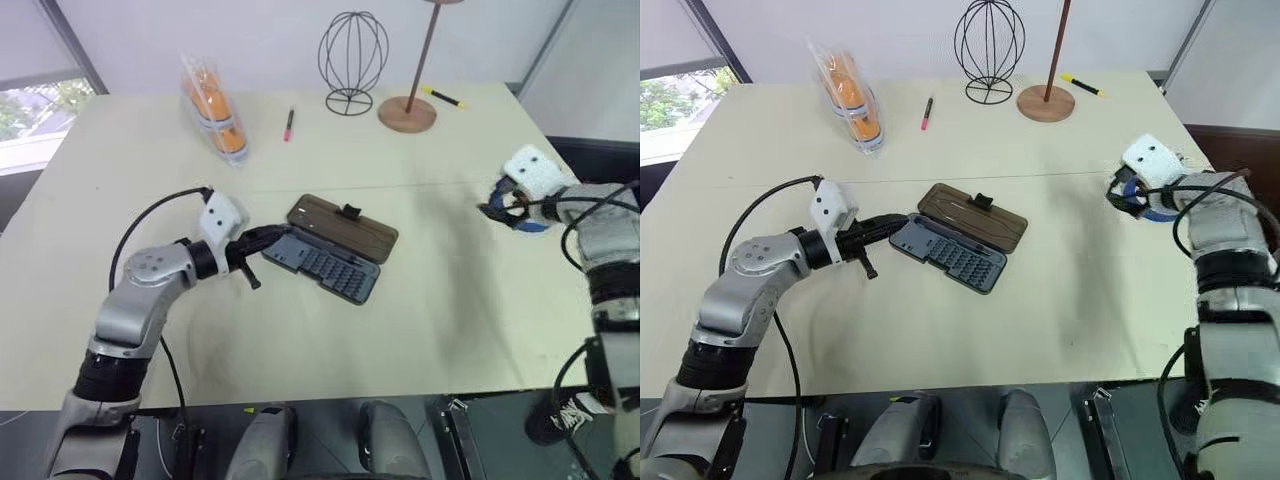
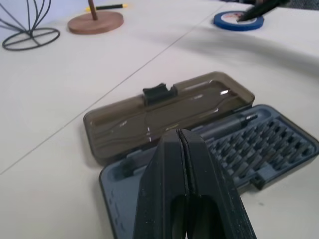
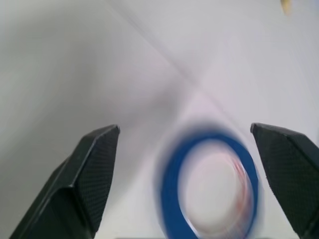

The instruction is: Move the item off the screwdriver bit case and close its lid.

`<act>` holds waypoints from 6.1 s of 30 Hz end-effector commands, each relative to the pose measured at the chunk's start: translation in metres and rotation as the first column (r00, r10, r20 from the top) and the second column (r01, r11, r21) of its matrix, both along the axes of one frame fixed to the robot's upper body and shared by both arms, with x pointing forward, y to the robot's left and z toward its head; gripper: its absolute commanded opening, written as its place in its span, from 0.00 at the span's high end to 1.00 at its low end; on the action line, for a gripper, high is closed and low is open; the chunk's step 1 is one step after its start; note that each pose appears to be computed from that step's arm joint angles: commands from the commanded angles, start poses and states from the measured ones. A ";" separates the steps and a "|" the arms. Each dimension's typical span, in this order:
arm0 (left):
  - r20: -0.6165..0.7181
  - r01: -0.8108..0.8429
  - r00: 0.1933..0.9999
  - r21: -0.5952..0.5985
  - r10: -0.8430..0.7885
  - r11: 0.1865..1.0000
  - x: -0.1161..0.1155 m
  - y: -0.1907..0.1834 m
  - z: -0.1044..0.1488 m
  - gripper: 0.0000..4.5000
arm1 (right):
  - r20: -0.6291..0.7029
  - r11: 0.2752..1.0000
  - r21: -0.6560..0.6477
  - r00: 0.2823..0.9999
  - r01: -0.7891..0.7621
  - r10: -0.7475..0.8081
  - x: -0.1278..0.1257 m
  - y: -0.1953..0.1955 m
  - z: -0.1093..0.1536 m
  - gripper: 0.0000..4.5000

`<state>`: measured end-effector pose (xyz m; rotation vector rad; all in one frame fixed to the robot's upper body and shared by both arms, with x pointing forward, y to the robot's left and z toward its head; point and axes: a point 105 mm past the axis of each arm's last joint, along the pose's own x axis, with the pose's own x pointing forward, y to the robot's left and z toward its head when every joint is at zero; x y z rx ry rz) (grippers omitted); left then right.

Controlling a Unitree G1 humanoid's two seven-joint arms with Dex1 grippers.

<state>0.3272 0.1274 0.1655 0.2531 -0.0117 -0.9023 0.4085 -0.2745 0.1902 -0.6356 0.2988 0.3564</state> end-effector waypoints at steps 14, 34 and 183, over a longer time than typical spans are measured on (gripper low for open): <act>-0.028 -0.059 0.998 -0.035 0.058 0.998 0.013 0.018 -0.006 1.00 | -0.018 0.945 0.152 0.956 -0.288 0.294 -0.027 0.136 -0.010 0.03; -0.018 -0.104 0.994 -0.072 0.103 0.992 0.006 0.019 0.002 1.00 | -0.131 0.957 0.140 0.953 -0.254 0.272 0.014 0.127 -0.049 0.03; -0.422 0.034 0.904 -0.073 -0.062 0.997 -0.067 0.019 -0.084 1.00 | -0.075 0.683 -0.154 0.698 -0.714 0.713 0.002 0.188 -0.045 0.16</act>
